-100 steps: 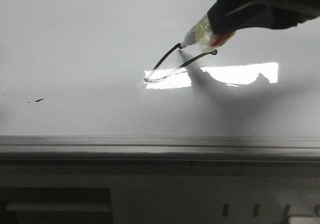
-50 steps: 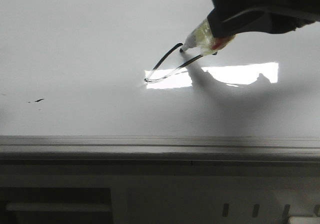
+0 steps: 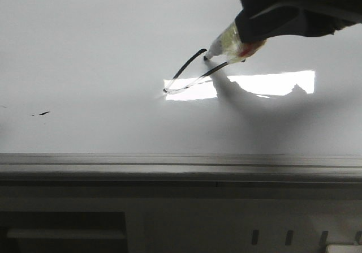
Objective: Write number 4 on whiteboard
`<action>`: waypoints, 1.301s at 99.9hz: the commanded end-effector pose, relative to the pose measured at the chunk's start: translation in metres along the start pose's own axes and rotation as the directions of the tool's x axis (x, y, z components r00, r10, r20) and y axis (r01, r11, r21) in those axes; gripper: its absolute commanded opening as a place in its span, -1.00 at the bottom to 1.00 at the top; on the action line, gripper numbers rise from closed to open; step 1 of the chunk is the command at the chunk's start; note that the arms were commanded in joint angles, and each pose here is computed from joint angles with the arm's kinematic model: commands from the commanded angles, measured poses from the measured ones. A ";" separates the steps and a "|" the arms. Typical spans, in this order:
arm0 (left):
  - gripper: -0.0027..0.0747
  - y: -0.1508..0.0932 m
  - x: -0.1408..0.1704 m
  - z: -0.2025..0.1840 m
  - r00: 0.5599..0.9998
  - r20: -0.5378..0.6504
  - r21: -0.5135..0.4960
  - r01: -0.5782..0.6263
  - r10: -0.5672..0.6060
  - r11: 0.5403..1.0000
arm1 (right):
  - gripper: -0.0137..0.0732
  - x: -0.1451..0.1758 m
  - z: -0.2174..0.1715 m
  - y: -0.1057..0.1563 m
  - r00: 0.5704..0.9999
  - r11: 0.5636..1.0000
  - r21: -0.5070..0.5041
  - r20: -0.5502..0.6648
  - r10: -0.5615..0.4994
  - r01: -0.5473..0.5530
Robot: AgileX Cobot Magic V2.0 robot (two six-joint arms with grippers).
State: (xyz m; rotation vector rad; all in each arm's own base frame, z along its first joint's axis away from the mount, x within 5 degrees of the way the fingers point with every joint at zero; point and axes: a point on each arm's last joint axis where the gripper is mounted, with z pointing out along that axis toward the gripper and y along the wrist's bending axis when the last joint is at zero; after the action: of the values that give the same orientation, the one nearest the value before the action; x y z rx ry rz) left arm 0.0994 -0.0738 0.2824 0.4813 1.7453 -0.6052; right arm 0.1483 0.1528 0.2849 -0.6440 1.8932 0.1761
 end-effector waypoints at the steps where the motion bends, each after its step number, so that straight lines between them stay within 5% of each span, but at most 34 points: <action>1: -0.98 0.001 -0.011 -0.001 0.999 0.047 -0.018 0.028 -0.027 0.999 | -0.83 -0.011 -0.001 -0.004 0.999 1.000 0.021 0.032 -0.007 0.006; 86: -0.98 0.001 -0.011 -0.001 0.999 0.047 -0.018 0.028 -0.027 0.999 | -0.83 0.033 -0.004 0.017 0.995 0.998 -0.052 -0.093 0.036 -0.041; 111: -0.98 0.001 -0.011 -0.001 0.998 0.047 -0.017 0.032 -0.032 0.999 | -0.83 -0.007 -0.024 0.016 0.995 0.986 -0.157 0.071 0.070 -0.059; 130: -0.98 0.000 -0.011 -0.001 0.999 0.041 -0.007 0.032 -0.032 0.999 | -0.83 -0.037 -0.040 0.021 0.977 0.964 -0.262 0.213 0.011 0.047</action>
State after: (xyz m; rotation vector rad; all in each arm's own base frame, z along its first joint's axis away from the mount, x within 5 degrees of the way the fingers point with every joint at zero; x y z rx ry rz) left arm 0.0993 -0.0739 0.2823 0.4802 1.7463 -0.6092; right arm 0.1196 0.1630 0.3061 -0.7290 1.7897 0.4156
